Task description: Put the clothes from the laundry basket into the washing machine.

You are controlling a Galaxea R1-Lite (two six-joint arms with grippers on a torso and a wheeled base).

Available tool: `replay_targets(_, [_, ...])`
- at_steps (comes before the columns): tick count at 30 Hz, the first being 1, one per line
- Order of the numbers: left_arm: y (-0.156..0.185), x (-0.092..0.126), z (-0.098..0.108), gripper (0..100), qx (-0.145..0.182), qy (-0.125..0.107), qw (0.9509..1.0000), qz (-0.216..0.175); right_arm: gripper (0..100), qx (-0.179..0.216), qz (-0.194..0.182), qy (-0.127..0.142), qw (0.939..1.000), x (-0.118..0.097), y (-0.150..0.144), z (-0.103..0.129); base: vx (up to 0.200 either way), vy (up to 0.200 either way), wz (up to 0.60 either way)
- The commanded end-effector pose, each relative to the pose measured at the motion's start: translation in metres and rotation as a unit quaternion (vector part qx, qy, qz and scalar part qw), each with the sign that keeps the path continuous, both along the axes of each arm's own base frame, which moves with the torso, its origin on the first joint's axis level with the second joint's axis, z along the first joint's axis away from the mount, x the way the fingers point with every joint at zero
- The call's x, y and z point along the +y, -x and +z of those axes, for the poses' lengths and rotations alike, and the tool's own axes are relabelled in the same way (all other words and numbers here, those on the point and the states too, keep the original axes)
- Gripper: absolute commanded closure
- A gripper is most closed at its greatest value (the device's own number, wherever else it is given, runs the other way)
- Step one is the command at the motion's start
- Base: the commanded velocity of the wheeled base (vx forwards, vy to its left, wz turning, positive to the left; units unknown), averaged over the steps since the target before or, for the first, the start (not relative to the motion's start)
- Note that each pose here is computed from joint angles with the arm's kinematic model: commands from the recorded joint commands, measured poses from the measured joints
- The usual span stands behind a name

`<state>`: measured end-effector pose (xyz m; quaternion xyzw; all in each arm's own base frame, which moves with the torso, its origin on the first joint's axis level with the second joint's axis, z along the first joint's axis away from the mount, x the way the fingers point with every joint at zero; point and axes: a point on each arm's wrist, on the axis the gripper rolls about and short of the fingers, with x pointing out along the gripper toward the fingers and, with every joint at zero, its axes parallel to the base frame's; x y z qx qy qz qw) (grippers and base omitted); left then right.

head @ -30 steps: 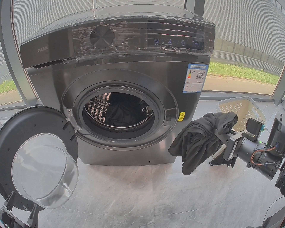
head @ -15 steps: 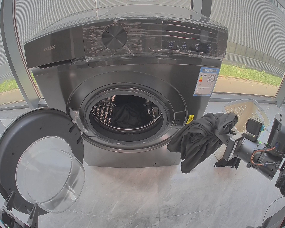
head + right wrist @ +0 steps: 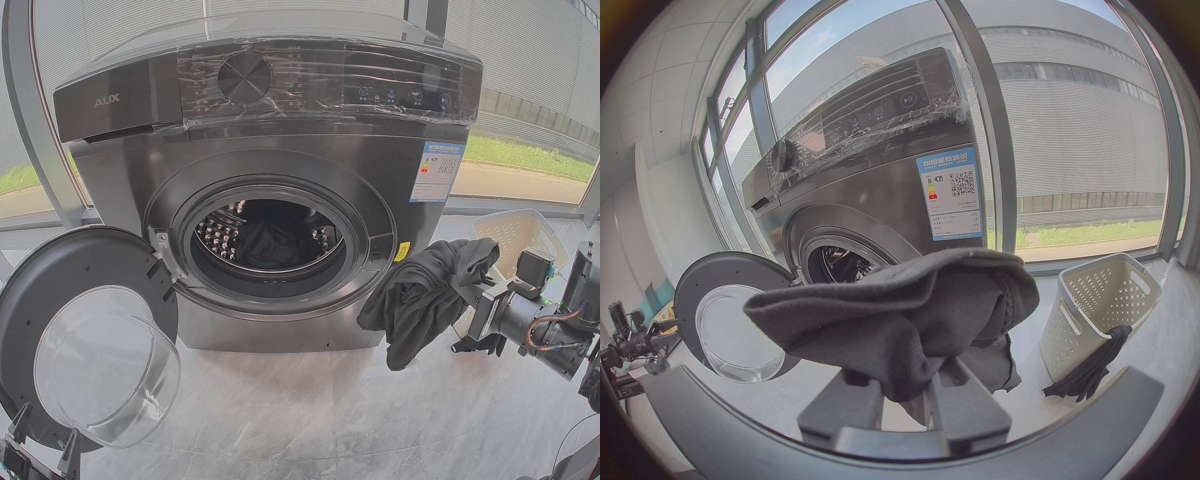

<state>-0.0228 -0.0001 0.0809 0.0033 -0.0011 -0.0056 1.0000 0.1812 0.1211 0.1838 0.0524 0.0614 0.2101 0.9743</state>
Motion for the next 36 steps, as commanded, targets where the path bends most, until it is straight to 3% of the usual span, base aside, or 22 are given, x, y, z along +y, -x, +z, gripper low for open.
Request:
replay_targets(1, [0.0001, 0.0, -0.0048, 0, 0.0, 0.0, 1.0, 0.0, 100, 0.003, 0.0, 0.002, 1.0, 0.0002, -0.0001, -0.0021, 0.0, 0.0, 0.0])
replay_targets(22, [0.0001, 0.0, -0.0048, 0, 0.0, 0.001, 1.0, 0.0, 100, 0.004, 0.004, 0.003, 1.0, 0.0014, 0.0011, -0.0027, 0.029, 0.0, 0.0])
replay_targets(28, [0.0001, 0.0, -0.0048, 0, 0.0, 0.0, 1.0, 0.0, 100, 0.004, 0.005, 0.002, 1.0, 0.0014, 0.0017, -0.0028, 0.0, 0.2, 0.0])
replay_targets(36, [0.0001, 0.0, -0.0048, 0, 0.0, 0.0, 1.0, 0.0, 100, 0.006, 0.005, 0.004, 1.0, 0.0013, 0.0019, -0.0042, 0.0, 0.0, 0.0])
